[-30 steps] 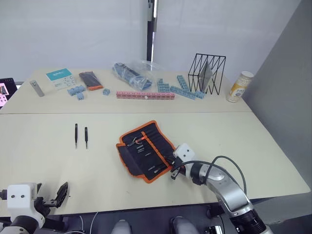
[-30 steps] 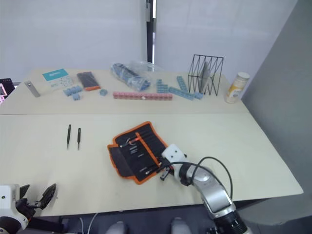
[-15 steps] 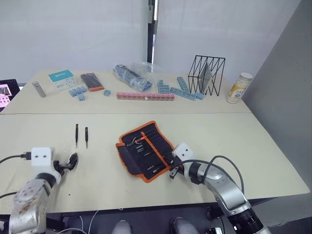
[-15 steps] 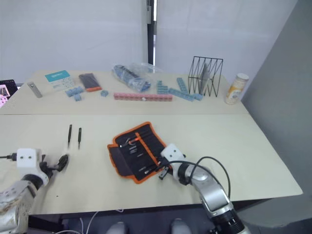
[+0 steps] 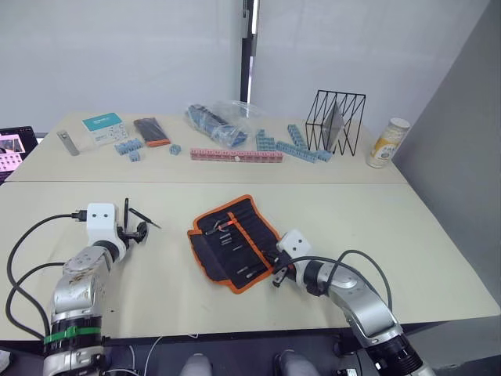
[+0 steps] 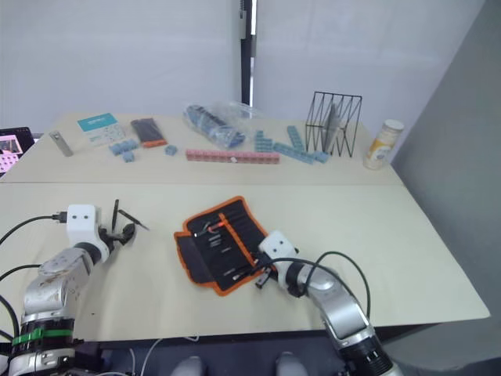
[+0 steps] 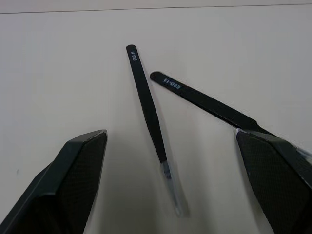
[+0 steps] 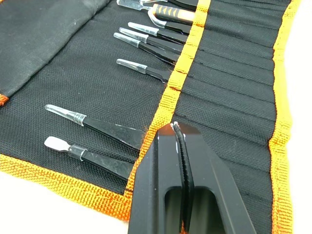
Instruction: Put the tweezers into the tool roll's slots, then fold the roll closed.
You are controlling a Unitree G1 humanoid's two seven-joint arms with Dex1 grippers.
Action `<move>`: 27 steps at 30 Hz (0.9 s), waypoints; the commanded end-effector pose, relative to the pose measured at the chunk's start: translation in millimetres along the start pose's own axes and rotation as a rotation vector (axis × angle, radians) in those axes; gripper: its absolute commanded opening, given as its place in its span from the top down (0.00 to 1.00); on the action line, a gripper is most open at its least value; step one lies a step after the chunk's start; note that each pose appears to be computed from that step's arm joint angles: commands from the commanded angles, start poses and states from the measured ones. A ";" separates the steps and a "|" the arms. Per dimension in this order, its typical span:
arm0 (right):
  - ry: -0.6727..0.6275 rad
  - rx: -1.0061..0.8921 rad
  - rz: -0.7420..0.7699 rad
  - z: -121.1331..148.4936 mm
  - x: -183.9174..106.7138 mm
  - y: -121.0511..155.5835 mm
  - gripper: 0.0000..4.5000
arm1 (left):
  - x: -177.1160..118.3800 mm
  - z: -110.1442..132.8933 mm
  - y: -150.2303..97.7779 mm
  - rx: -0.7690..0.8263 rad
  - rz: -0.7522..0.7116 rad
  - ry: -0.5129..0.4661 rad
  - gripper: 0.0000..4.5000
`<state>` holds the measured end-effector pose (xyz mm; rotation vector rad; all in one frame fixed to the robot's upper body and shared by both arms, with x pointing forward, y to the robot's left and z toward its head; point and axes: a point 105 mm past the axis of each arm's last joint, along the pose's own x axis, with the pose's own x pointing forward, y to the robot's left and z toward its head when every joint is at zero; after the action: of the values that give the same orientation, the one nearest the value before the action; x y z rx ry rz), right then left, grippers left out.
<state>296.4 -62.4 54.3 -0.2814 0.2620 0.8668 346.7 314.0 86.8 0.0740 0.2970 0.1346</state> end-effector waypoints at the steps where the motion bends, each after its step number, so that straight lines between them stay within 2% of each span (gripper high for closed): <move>1: 0.255 0.102 0.003 -69.2 -6.5 9.6 1.00 | 7.0 -6.4 7.3 -0.013 0.051 0.033 0.00; 3: 0.255 0.101 0.001 -68.9 -6.7 8.9 1.00 | 10.7 -9.4 5.6 -0.018 0.046 0.047 0.00; 4: 0.255 0.100 0.000 -68.7 -6.7 8.6 1.00 | 11.9 -9.8 4.7 -0.022 0.043 0.047 0.13; 6: 0.255 0.098 -0.003 -68.4 -7.1 7.9 1.00 | 14.0 -10.7 2.8 -0.020 0.038 0.053 0.24; 16: 0.255 0.095 -0.007 -68.6 -8.6 7.0 1.00 | 19.1 -10.7 -0.9 -0.046 0.033 0.048 0.99; 20: 0.256 0.096 -0.009 -68.8 -8.8 6.3 1.00 | 18.3 0.7 7.6 -0.056 0.066 0.006 1.00; 24: 0.260 0.097 -0.008 -69.8 -10.4 7.2 1.00 | 10.1 29.4 16.9 0.007 0.075 -0.118 1.00; 27: 0.264 0.099 -0.009 -71.0 -12.3 7.4 1.00 | -5.3 58.9 14.7 0.074 0.003 -0.228 1.00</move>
<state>294.9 -64.4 54.1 -0.2868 0.2606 0.8543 356.5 328.6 104.3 0.1024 0.2072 0.1659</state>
